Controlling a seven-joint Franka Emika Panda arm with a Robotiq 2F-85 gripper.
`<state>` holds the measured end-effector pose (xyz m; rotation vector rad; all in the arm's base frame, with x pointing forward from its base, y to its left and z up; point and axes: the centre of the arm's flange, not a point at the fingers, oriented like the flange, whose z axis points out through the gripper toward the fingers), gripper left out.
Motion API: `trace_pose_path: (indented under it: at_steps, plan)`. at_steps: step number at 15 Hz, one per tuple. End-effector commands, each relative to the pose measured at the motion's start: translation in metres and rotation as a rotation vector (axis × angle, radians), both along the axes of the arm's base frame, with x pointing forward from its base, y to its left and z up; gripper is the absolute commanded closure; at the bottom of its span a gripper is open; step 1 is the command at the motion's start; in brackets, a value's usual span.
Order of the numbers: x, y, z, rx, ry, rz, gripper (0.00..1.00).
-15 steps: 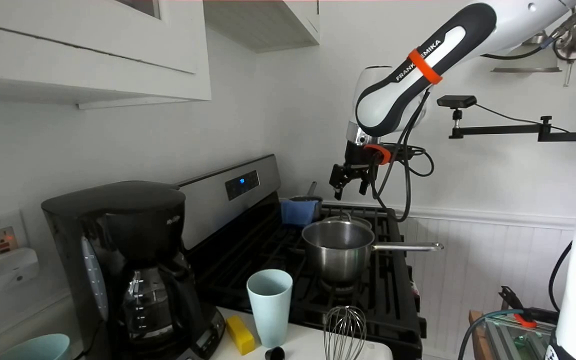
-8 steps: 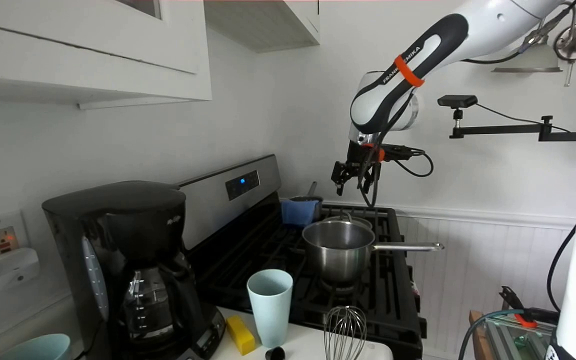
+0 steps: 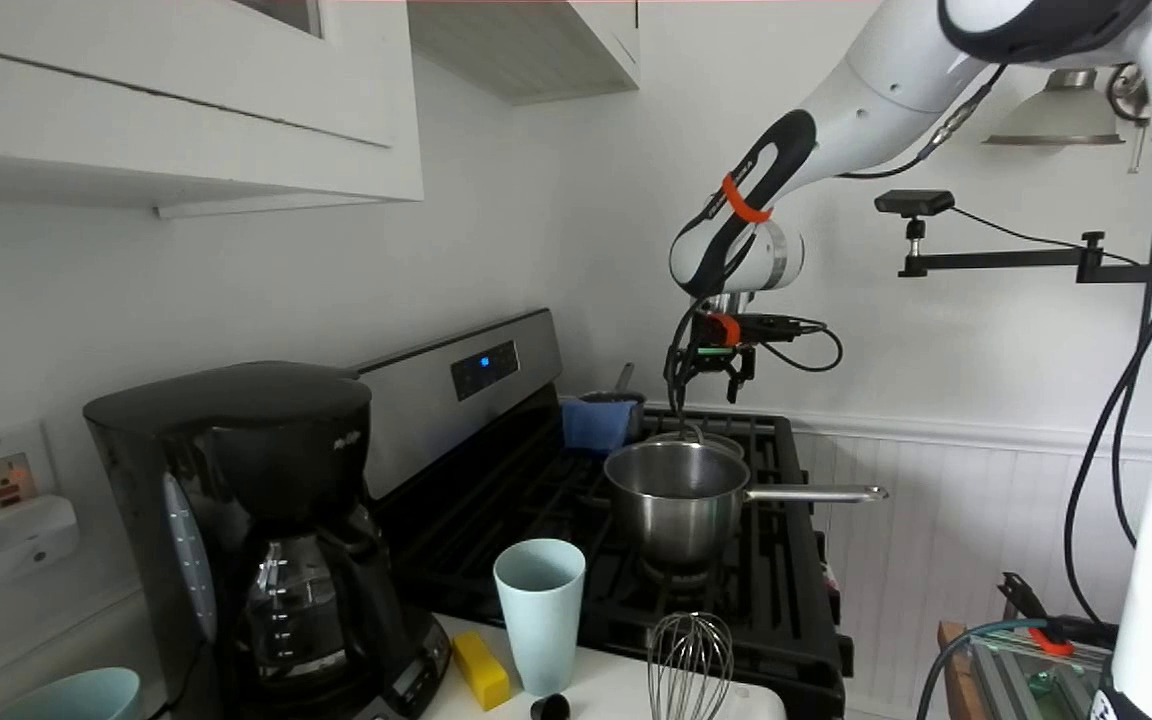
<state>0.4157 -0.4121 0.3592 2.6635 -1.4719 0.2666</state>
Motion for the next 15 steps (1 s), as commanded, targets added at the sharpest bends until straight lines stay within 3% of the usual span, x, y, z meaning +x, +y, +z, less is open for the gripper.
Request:
trace_pose_path:
  at_steps: [1, 5, 7, 8, 10, 15]
  plan:
    - [0.026, -0.047, -0.023, 0.016, 0.033, -0.047, 0.0]
    - [0.038, -0.064, -0.049, 0.014, 0.059, -0.041, 0.0]
    - [0.044, -0.071, -0.06, 0.007, 0.07, -0.047, 0.06]
    - [0.044, -0.074, -0.064, 0.005, 0.072, -0.049, 0.13]
    - [0.049, -0.078, -0.07, 0.005, 0.084, -0.047, 0.38]
    - [0.054, -0.088, -0.078, 0.004, 0.104, -0.049, 0.73]
